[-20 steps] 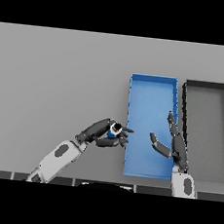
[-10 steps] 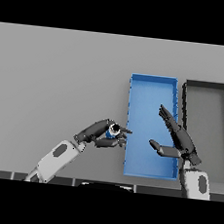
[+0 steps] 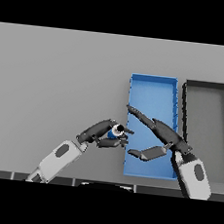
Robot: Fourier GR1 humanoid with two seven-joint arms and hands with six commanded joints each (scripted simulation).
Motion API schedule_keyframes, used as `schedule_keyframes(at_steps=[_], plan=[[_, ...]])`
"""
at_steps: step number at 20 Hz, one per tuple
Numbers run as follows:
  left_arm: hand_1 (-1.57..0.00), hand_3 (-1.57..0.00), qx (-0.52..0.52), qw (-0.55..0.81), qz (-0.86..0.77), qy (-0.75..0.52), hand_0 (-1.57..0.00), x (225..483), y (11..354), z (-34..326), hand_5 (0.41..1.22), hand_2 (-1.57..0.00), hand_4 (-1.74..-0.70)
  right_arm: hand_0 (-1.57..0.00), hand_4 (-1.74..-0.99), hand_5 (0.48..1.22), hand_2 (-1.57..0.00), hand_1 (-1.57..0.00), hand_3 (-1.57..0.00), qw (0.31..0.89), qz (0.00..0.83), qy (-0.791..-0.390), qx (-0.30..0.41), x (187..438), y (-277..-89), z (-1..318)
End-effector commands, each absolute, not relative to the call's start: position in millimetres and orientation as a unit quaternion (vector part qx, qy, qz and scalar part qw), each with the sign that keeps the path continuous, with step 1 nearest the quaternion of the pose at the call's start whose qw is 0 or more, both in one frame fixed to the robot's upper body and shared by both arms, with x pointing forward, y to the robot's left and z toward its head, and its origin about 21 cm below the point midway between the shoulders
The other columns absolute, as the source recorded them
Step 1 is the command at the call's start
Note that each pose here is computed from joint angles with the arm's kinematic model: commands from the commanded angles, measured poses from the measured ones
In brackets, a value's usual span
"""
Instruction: Pick up the blue pipe and place it into the blue bin.
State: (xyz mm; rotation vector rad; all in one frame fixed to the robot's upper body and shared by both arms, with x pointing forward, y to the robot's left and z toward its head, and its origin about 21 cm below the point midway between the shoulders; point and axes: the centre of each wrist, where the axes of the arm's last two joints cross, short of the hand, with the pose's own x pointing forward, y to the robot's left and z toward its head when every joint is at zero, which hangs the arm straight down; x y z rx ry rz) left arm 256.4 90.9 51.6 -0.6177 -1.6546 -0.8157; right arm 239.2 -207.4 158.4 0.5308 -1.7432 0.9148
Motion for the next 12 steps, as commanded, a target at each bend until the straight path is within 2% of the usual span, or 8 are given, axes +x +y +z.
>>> schedule_keyframes(at_steps=[1, 6, 12], plan=[[-1.57, -1.44, -0.258, 0.564, -0.343, -0.705, -1.57, 260, 95, 53, 1.221, -1.57, -1.73, 0.0, -1.303, 0.532, 0.0, 0.0, 0.0, 0.514, 0.399, -0.726, 0.223, 243, -203.6, 164], [-1.57, -1.47, -0.271, 0.556, -0.341, -0.708, -1.57, 266, 93, 51, 1.221, -1.57, -1.73, 0.0, -1.26, 0.531, 0.0, 0.0, 0.0, 0.488, 0.449, -0.705, 0.25, 257, -170.8, 172], [-1.57, -1.51, -0.283, 0.561, -0.342, -0.699, -1.57, 269, 99, 48, 1.221, -1.57, -1.73, 0.0, -1.222, 0.512, 0.0, 0.0, 0.0, 0.499, 0.471, -0.679, 0.261, 273, -142.5, 170]])
